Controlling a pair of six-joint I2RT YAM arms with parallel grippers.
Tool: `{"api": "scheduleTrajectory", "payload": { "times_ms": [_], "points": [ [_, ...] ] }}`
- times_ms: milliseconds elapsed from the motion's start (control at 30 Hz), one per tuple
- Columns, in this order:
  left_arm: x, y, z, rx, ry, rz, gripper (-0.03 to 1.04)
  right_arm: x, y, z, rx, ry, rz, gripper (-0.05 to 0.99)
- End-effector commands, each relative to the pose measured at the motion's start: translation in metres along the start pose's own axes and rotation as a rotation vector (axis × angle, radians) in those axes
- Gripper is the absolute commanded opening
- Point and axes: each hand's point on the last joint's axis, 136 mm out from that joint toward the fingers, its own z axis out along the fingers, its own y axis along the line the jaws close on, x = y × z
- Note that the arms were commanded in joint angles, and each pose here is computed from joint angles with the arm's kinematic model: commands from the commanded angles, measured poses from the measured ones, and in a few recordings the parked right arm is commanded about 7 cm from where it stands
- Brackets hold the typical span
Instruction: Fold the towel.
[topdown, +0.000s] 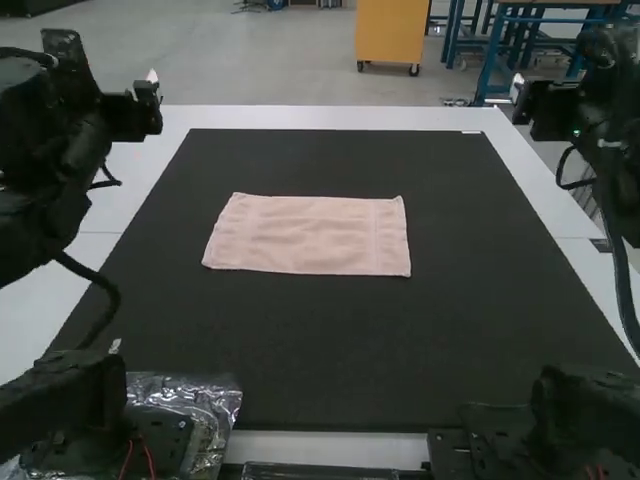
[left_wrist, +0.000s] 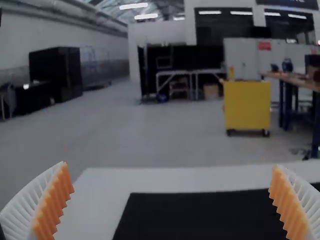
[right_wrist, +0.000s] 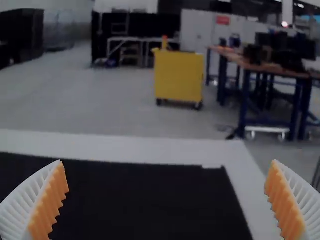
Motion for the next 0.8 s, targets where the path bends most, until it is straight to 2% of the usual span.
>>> {"api": "scheduleTrajectory", "payload": {
  "times_ms": [0,100,167,233,300,367,433,567,767],
  "points": [
    [0.039,0.001,0.037,-0.006,0.142,-0.068,0.92,0.018,0.011,0.028,-0.081,0.105,0.173,0.91],
    [0.088,0.005,0.059,-0.032,0.292,-0.043,0.92,0.07,0.012,0.049,-0.079,0.281,0.234,0.91],
    [0.117,0.006,0.068,-0.03,0.363,-0.002,0.93,0.108,0.012,0.057,-0.071,0.392,0.247,0.91],
    [0.144,0.001,0.072,-0.006,0.425,0.001,0.94,0.141,0.015,0.061,-0.076,0.475,0.262,0.9],
    [0.171,-0.007,0.073,0.045,0.492,-0.008,0.96,0.167,0.031,0.061,-0.162,0.55,0.323,0.9],
    [0.188,-0.006,0.074,0.049,0.534,-0.011,0.96,0.189,0.041,0.059,-0.205,0.616,0.366,0.9],
    [0.201,-0.008,0.076,0.083,0.556,-0.026,0.96,0.203,0.05,0.057,-0.239,0.653,0.371,0.91],
    [0.223,-0.003,0.084,0.093,0.579,-0.041,0.96,0.221,0.063,0.063,-0.267,0.68,0.34,0.91],
    [0.259,-0.018,0.09,0.209,0.619,-0.09,0.96,0.236,0.078,0.076,-0.289,0.668,0.293,0.91]
  ]
}}
